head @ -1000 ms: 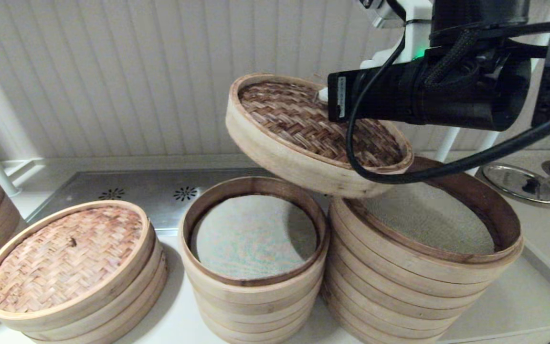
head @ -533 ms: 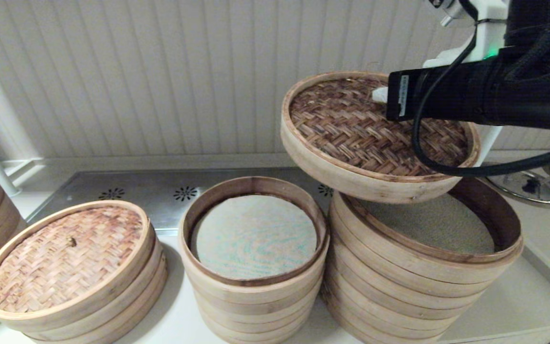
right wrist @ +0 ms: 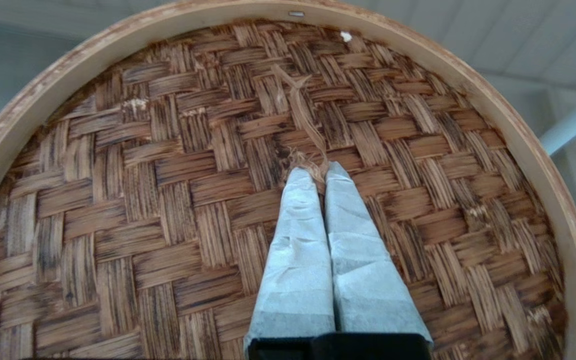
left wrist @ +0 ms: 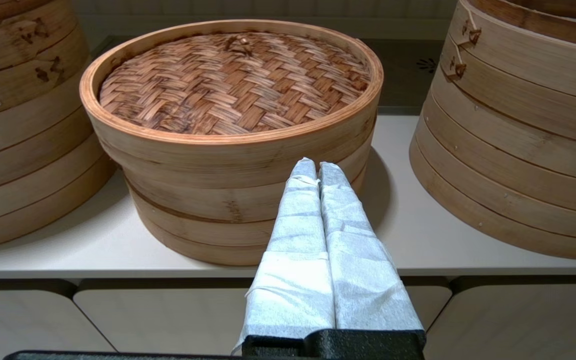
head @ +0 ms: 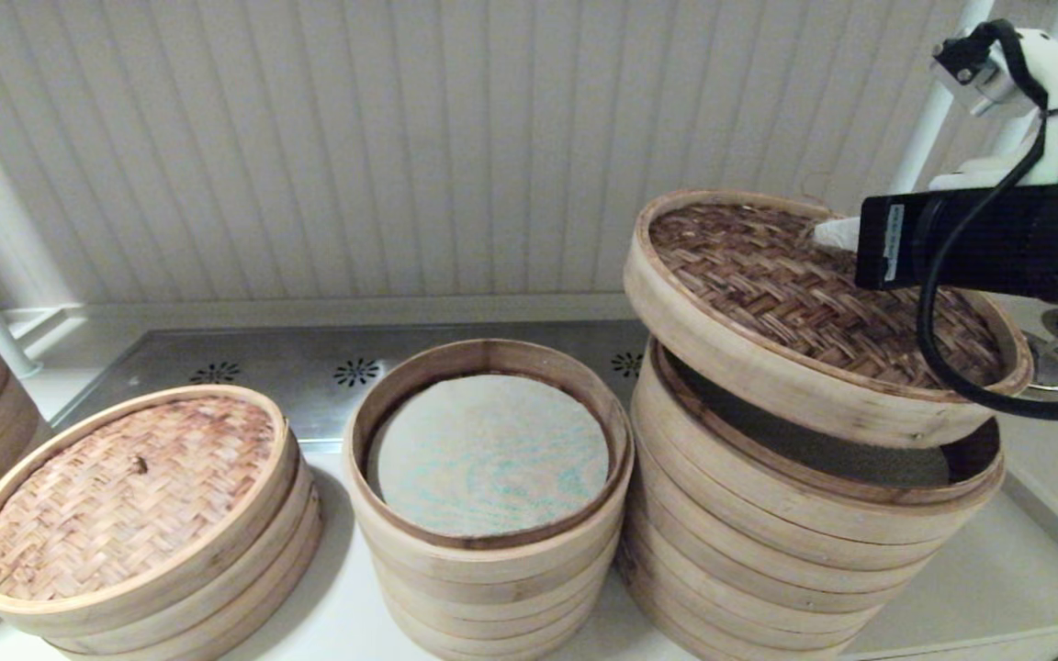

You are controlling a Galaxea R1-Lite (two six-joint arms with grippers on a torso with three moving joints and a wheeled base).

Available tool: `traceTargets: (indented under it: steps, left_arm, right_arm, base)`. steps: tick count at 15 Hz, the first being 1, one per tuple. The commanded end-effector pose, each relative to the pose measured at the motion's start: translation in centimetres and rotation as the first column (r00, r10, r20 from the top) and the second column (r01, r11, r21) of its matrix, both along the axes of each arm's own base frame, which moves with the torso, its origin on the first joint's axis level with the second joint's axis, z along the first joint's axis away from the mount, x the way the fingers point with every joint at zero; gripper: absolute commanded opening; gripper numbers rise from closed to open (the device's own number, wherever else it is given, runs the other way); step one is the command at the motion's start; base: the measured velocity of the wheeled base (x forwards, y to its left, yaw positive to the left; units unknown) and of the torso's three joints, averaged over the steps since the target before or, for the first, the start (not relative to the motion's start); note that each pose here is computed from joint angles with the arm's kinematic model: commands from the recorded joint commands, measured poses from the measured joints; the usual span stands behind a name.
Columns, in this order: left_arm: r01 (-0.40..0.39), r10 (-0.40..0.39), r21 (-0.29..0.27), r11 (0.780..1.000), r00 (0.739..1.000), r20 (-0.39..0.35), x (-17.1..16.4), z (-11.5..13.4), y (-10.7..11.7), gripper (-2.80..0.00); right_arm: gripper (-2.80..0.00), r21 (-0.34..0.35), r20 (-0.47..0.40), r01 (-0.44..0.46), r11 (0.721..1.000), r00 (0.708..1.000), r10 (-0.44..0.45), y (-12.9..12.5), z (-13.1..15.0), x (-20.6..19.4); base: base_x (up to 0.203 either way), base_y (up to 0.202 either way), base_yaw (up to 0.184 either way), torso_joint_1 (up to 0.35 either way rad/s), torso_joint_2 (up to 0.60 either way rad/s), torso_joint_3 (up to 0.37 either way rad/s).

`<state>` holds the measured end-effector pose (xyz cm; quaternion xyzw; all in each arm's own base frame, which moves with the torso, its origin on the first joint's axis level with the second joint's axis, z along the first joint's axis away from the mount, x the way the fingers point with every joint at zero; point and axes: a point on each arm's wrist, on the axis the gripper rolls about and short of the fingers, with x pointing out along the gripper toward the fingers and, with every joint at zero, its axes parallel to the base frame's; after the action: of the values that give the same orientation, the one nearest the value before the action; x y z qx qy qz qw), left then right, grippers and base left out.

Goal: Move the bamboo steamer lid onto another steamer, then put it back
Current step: Put the steamer

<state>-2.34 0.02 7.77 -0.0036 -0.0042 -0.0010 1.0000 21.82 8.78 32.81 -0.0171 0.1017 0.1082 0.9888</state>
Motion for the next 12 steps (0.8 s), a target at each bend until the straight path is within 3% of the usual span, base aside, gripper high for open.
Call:
traceTargets:
  steps: [1, 12]
  left_arm:
    - [0.0, 0.0, 0.0, 1.0, 1.0, 0.0, 0.0, 0.0, 0.0, -2.8]
    - [0.001, -0.001, 0.0, 1.0, 1.0, 0.0, 0.0, 0.0, 0.0, -2.8]
  right_arm:
    - [-2.8, 0.003, -0.016, 0.014, 1.0, 1.0, -0.014, -1.2, -0.5, -0.3]
    - [-2.8, -0.006, -0.129, 0.014, 1.0, 0.992, -0.015, -2.3, -4.0, 0.5]
  base:
    - [0.0, 0.0, 0.0, 0.0, 0.0, 0.0]
    - [0.0, 0.0, 0.0, 0.0, 0.0, 0.0]
